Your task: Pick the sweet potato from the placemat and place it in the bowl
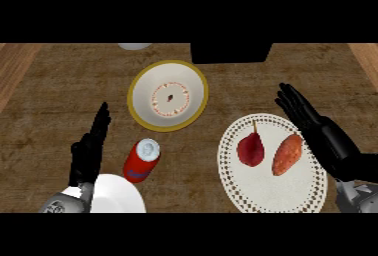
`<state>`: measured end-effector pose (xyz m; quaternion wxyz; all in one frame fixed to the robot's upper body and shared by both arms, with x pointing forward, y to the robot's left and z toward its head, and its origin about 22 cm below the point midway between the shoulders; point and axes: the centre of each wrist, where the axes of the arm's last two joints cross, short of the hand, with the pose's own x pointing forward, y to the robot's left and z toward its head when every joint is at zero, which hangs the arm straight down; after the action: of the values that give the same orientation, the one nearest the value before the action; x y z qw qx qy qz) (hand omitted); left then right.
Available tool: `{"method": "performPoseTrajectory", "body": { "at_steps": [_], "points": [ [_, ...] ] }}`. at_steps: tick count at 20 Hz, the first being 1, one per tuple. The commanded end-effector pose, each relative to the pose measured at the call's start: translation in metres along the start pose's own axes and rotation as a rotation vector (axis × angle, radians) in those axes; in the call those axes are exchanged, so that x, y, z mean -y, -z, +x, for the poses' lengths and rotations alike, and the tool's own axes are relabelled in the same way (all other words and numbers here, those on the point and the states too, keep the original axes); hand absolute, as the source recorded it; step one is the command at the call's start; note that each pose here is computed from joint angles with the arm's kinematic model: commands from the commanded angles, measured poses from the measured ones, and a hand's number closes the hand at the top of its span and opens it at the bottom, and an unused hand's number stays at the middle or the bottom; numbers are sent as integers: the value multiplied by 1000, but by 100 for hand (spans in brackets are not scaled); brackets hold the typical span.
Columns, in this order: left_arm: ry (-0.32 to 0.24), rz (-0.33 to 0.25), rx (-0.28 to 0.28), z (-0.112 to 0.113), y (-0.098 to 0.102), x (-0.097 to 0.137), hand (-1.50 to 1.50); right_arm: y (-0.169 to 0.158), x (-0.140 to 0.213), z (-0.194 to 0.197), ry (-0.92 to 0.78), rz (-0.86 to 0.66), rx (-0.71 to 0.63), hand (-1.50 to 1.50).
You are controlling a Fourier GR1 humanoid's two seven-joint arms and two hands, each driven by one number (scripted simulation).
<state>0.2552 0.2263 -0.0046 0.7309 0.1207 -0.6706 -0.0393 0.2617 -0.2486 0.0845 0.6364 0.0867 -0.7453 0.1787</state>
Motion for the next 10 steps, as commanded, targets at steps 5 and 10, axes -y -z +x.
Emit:
{"method": "performPoseTrajectory", "body": {
  "at_steps": [5,10],
  "points": [
    [-23,96,303,63,36,-64,0,54,-52,24,193,-122,166,-150],
    [-86,106,286,73,37,-74,0,27,-13,-17,-283,-627,117,-150]
  ]
}}
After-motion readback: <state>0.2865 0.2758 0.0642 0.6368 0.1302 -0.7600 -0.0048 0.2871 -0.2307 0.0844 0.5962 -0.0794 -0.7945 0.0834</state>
